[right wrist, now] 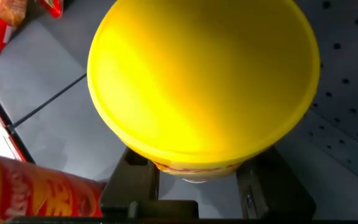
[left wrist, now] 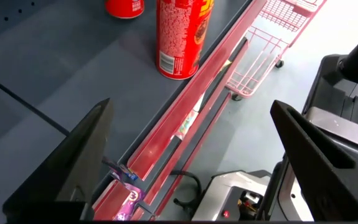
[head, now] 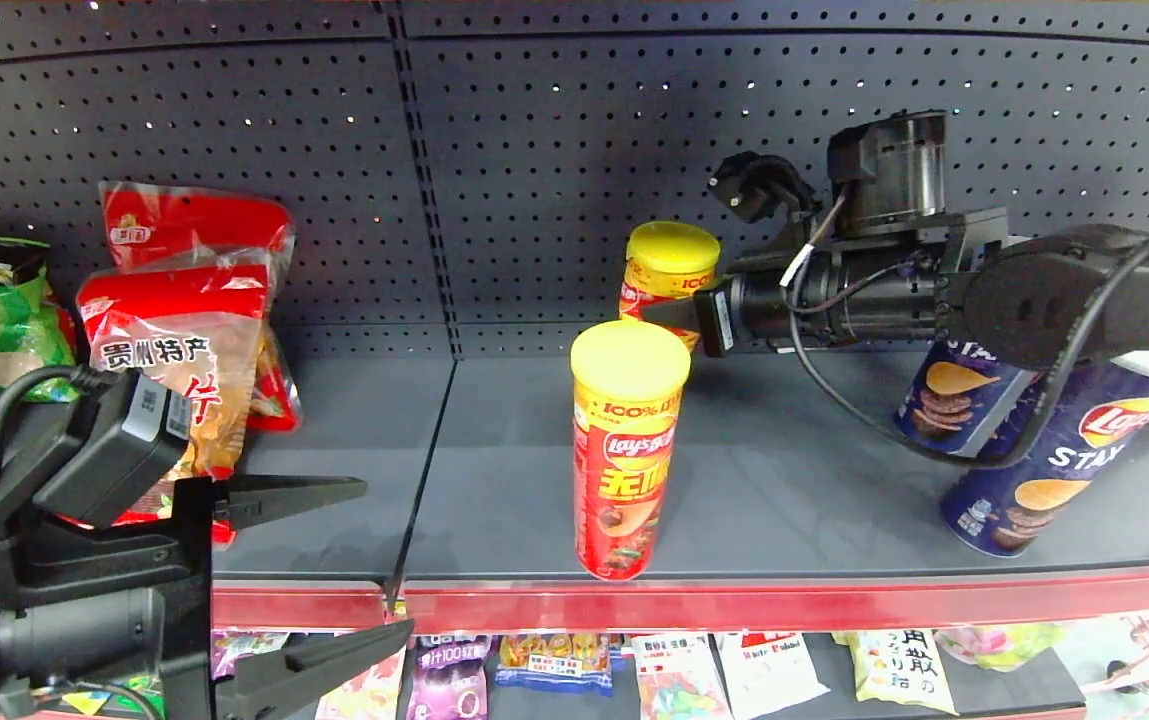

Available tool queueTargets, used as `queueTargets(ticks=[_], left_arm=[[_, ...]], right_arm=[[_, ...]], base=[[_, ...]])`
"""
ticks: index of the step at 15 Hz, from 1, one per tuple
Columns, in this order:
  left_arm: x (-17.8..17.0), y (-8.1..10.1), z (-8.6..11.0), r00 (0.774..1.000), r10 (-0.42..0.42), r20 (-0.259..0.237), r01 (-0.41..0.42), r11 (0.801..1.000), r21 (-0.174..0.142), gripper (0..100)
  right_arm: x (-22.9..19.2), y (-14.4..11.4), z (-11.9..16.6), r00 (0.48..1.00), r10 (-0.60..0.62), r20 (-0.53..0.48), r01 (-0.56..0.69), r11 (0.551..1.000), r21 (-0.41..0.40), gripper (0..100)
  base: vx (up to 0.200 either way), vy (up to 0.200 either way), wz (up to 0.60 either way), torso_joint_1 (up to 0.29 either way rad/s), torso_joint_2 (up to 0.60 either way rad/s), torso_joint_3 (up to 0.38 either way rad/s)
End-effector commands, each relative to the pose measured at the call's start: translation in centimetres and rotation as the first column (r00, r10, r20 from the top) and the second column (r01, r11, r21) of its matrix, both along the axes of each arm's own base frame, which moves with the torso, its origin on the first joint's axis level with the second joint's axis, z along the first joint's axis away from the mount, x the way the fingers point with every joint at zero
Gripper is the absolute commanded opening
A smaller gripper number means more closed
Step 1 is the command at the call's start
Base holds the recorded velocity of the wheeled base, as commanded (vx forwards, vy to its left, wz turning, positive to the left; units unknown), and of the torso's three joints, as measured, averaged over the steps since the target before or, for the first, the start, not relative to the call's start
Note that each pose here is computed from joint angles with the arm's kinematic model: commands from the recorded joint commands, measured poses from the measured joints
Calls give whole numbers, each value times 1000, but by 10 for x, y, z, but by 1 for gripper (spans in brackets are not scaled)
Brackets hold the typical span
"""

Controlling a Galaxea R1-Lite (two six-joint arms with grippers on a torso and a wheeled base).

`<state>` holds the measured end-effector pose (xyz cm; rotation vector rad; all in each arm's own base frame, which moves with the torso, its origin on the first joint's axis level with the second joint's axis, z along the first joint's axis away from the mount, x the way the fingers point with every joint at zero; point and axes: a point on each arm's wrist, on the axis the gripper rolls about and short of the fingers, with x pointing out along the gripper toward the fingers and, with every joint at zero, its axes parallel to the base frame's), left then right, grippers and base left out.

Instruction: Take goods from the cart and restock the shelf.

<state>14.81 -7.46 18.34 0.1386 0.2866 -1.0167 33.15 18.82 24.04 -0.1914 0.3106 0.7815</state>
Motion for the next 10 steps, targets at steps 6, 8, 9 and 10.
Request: queueTargets(ticks=[6, 8, 9, 10], left_arm=[[1, -1, -1, 1000, 0, -6, 0, 1000, 3, 100], [1, 0, -1, 1000, 0, -4, 0, 1000, 2, 100], [1, 0, -1, 1000, 0, -6, 0, 1000, 3, 100], [1, 0, -1, 1000, 0, -4, 0, 1000, 2, 100]], right_arm=[[2, 9, -8, 1000, 16, -25, -16, 1000, -1, 0], [2, 10, -8, 1000, 17, -26, -17, 1000, 0, 0], [1, 10, -8, 999, 18, -26, -18, 1000, 0, 0], [1, 11, -9, 999, 21, -28, -21, 1000, -1, 0]], base=[[0, 0, 0, 0, 0, 0], [0, 0, 0, 0, 0, 0], [0, 0, 0, 0, 0, 0], [0, 0, 0, 0, 0, 0]])
